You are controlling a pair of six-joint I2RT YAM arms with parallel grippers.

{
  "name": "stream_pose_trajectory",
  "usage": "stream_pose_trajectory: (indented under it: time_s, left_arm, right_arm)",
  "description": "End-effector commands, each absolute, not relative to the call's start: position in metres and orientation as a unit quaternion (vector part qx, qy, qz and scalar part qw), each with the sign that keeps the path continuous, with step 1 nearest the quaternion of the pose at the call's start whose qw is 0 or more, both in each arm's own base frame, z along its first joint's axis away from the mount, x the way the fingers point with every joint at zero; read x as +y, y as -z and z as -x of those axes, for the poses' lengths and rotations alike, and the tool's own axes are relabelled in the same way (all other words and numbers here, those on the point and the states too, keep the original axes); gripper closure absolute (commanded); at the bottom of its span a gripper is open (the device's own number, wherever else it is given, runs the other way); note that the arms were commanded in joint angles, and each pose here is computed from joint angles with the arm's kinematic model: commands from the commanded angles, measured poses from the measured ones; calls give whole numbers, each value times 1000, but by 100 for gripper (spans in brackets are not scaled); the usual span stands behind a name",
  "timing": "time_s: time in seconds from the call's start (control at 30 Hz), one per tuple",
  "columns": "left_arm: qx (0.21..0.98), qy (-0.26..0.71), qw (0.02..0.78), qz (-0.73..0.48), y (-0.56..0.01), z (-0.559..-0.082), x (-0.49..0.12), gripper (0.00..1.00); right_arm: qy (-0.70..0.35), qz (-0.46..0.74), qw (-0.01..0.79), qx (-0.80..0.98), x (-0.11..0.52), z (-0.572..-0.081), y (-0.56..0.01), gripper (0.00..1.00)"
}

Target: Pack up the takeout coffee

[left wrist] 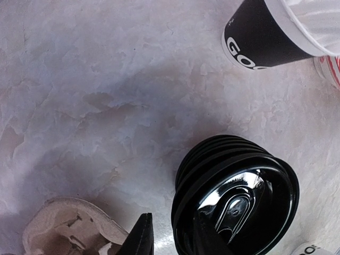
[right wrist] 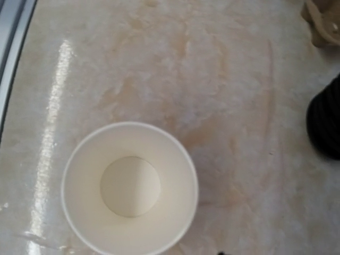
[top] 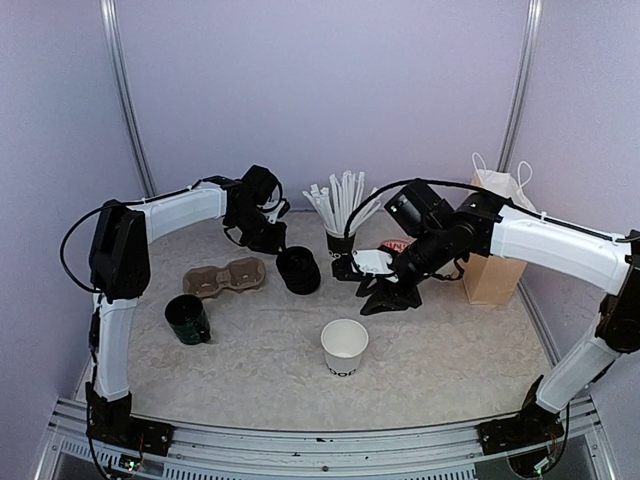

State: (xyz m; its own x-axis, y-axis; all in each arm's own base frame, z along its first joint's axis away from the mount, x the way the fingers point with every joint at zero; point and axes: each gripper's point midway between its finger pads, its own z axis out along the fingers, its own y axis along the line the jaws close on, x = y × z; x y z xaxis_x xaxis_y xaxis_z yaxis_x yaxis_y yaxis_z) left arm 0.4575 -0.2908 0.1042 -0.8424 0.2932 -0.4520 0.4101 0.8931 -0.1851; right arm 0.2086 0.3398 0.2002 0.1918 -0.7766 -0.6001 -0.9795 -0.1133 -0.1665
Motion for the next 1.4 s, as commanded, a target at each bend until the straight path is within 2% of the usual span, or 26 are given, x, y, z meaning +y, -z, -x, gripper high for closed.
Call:
stream_pose_trajectory:
  time_s: [0.0,0.27,0.4,0.87,1.37]
  left_arm:
    - [949,130,212,-195,-102,-461,-295,77]
    - [950,130,207,-197,-101,-460,-297,80]
    - [949,127,209,-197,-103,-461,-297,71]
    - [949,124,205,-205,-95,-463,-302,68]
    - [949,132,196,-208,-98,-457,-303,85]
  right_arm:
    - [-191,716,295,603,337,-210,-218,63]
    - [-185,715,295,606,334,-212,-212,63]
    - [-183,715,295,607,333,-213,-210,64]
    - [-184,713,294,609,329,-211,-206,63]
    - [-185,713,291,611,329,-211,-204,64]
